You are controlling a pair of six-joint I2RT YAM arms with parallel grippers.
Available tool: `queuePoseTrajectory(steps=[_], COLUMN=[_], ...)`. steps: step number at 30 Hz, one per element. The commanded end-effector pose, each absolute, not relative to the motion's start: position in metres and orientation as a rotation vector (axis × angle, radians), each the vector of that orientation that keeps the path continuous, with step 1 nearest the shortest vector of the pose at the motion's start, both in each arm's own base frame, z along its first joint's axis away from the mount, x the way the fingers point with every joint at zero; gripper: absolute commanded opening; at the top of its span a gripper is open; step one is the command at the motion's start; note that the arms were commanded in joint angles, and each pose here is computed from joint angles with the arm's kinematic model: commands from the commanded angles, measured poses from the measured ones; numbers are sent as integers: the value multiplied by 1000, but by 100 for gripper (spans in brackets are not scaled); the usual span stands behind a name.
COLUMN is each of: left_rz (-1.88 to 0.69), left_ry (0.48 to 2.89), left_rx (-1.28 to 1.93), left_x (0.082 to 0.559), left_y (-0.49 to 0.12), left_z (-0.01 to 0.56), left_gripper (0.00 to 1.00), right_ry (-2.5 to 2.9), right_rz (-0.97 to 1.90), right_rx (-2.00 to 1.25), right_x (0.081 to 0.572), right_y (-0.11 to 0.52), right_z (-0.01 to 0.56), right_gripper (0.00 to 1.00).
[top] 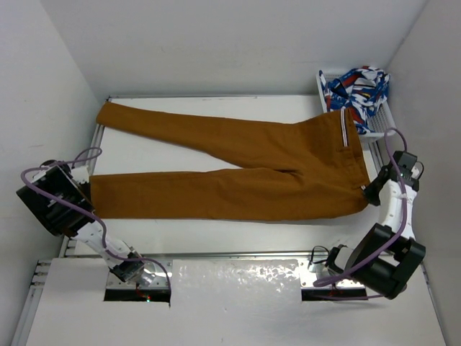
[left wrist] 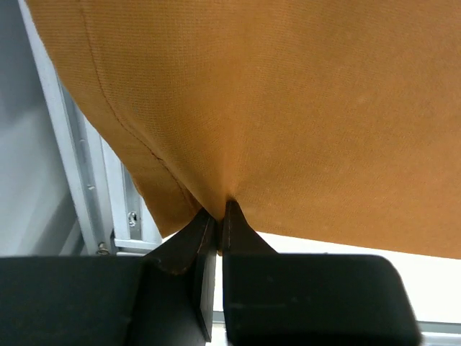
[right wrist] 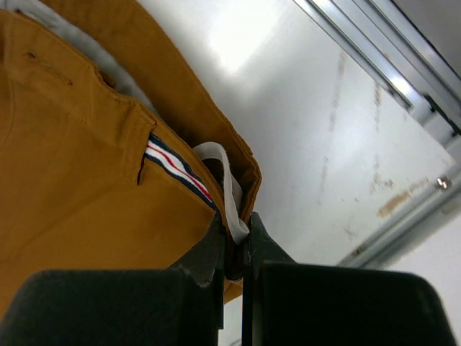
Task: Fold and stack the trousers
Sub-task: Flatten the trousers out
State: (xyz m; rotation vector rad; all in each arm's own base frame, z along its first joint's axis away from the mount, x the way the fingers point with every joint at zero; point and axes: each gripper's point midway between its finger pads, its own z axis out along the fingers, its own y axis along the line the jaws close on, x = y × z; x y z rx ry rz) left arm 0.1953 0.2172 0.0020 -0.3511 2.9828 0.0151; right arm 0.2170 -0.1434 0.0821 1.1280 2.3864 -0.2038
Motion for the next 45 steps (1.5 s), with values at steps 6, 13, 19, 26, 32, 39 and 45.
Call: queuePoseTrajectory(steps=[6,13,19,26,32,39,45], left_rz=[215,257,173,81,24,44,-35], left_ry=[2994,3105,3130,3110,2823,2480,2299], left_rx=[-186,-80,-65,-102,-52,-2,-242], left_x=[176,151,145,158,250,426,539], left_y=[246,246,233,232,242,213,211], left_z=[27,41,30,37,114,166,141], left_gripper=[0,0,0,56,63,66,96], right_ry=[2268,2256,2296,2265,2103,1972,2011], right_rz=[-510,-652,-736,-655,-617,-425,-184], right_rx=[1456,1591,1598,1559,1469,1153,1060], right_x=[152,116,93,121,167,261,312], right_y=[-165,-170,-177,-191,-213,-201,-186], right_z=[76,69,64,79,133,182,151], right_gripper=[0,0,0,66,78,76,74])
